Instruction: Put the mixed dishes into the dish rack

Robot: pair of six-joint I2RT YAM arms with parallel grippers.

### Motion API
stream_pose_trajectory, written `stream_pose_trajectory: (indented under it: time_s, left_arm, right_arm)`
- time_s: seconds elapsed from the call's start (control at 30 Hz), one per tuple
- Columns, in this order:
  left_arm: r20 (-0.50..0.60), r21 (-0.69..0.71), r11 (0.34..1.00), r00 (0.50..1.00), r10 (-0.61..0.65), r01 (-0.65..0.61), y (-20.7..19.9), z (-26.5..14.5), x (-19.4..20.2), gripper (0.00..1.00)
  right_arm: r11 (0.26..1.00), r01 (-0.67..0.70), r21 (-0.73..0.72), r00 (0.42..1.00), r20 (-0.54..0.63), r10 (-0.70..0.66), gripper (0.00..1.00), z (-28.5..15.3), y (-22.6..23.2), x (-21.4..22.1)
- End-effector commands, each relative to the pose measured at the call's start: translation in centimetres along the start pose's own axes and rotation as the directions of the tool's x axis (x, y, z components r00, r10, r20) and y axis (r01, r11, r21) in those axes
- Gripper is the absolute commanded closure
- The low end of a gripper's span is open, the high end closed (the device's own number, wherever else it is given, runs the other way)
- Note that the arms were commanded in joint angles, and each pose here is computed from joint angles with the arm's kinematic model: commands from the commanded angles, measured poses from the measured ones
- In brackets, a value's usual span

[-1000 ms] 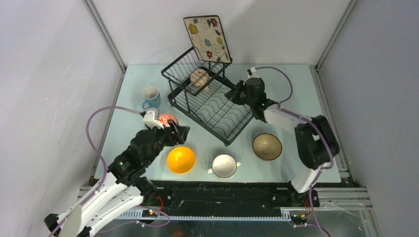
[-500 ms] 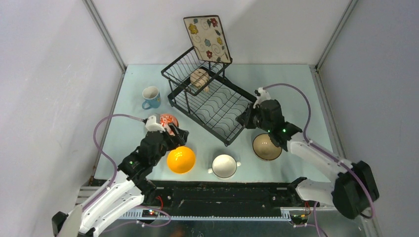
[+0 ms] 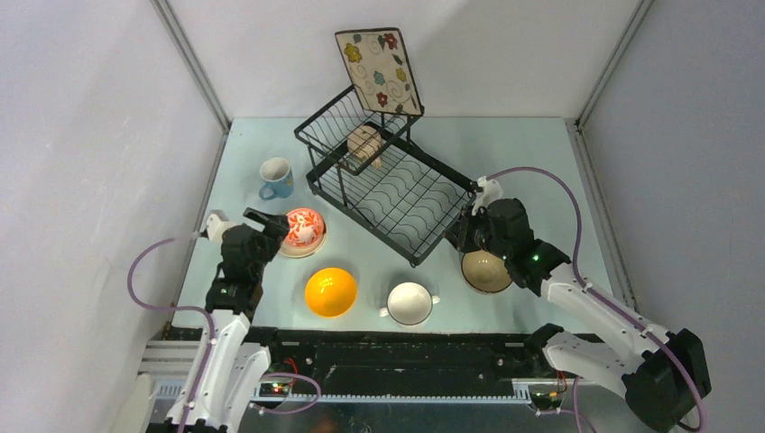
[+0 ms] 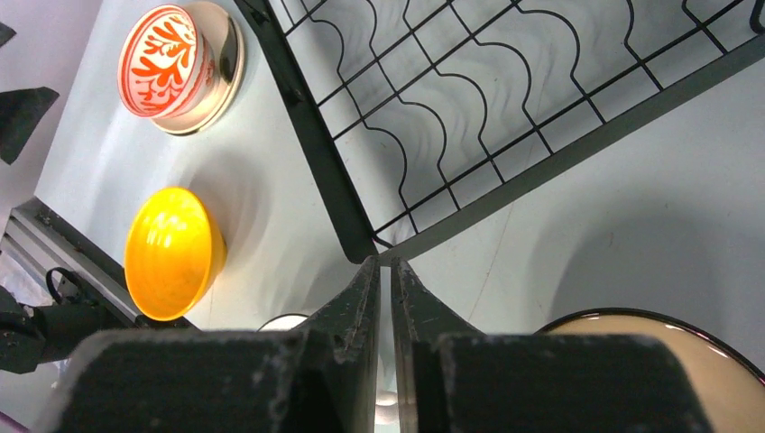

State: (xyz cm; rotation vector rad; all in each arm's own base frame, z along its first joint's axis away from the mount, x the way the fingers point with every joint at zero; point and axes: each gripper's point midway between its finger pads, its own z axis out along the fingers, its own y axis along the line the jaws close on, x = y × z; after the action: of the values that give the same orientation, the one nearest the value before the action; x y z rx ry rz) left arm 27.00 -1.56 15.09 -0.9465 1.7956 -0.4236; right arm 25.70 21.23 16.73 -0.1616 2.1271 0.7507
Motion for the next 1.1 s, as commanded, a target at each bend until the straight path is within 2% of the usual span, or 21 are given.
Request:
stream_pose_trajectory:
  time_s: [0.0, 0.03, 0.13, 0.23, 0.27, 0.3, 0.33, 0.47, 0.53, 0.7, 0.87, 0.97, 1.07]
  left_arm:
    - [0.108, -0.103, 0.979, 0.98, -0.165, 0.176, 1.3, 1.5, -3.1, 0.08]
    - [0.127, -0.123, 0.976, 0.978, -0.165, 0.181, 1.1, 1.3, -4.1, 0.03]
    - [0.173, -0.224, 0.962, 0.978, -0.12, 0.158, 1.6, 2.0, -5.9, 0.0]
    - [0.198, -0.207, 0.974, 0.979, -0.049, 0.091, -0.6, 2.9, -8.3, 0.0]
    - [0.171, -0.224, 0.974, 0.985, 0.022, 0.017, -0.6, 3.6, -8.3, 0.0]
    - [0.152, -0.17, 0.985, 0.987, 0.052, -0.025, -2.3, 4.5, -8.7, 0.0]
    - [0.156, -0.142, 0.981, 0.976, 0.151, -0.129, -3.2, 4.9, -9.4, 0.0]
    - [0.156, -0.176, 0.941, 0.935, 0.317, -0.29, -4.6, 6.5, -11.7, 0.0]
    - [0.122, -0.219, 0.911, 0.917, 0.381, -0.349, -4.7, 7.5, -12.5, 0.01]
    - [-0.052, -0.309, 0.835, 0.884, 0.464, -0.456, -3.5, 11.2, -12.2, 0.05]
    - [-0.119, -0.294, 0.809, 0.859, 0.498, -0.509, -3.9, 14.0, -12.7, 0.12]
    - [-0.21, -0.301, 0.777, 0.833, 0.511, -0.553, -2.4, 16.1, -11.8, 0.15]
    - [-0.277, -0.256, 0.783, 0.819, 0.503, -0.567, -1.7, 18.5, -10.6, 0.19]
  right_arm:
    - [0.998, 0.059, 0.014, 0.998, 0.014, -0.059, 0.89, -0.6, -0.4, -0.3]
    - [0.997, 0.07, 0.012, 0.997, 0.01, -0.071, 0.89, -0.6, -0.4, -0.2]
    - [0.996, 0.092, 0.007, 0.996, 0.008, -0.092, 0.89, -0.7, -0.4, -0.2]
    - [0.995, 0.101, -0.002, 0.995, 0.014, -0.101, 0.89, -0.9, -0.3, -0.3]
    - [0.995, 0.099, -0.001, 0.995, 0.014, -0.099, 0.89, -0.9, -0.4, -0.4]
    - [0.995, 0.095, -0.005, 0.995, 0.01, -0.095, 0.89, -0.9, -0.3, -0.3]
    - [0.995, 0.095, -0.01, 0.995, 0.007, -0.095, 0.89, -0.8, -0.2, -0.2]
    - [0.995, 0.09, -0.031, 0.996, -0.014, -0.09, 0.89, -0.8, 0.1, 0.3]
    - [0.995, 0.088, -0.038, 0.996, -0.019, -0.089, 0.89, -0.8, 0.1, 0.5]
    - [0.995, 0.081, -0.064, 0.997, -0.013, -0.082, 0.89, -0.9, 0.6, 0.6]
    - [0.994, 0.079, -0.073, 0.997, -0.013, -0.08, 0.89, -0.9, 0.7, 0.6]
    - [0.994, 0.08, -0.069, 0.997, -0.014, -0.081, 0.89, -1.0, 0.6, 0.7]
    - [0.994, 0.084, -0.065, 0.996, -0.005, -0.084, 0.89, -1.2, 0.6, 0.6]
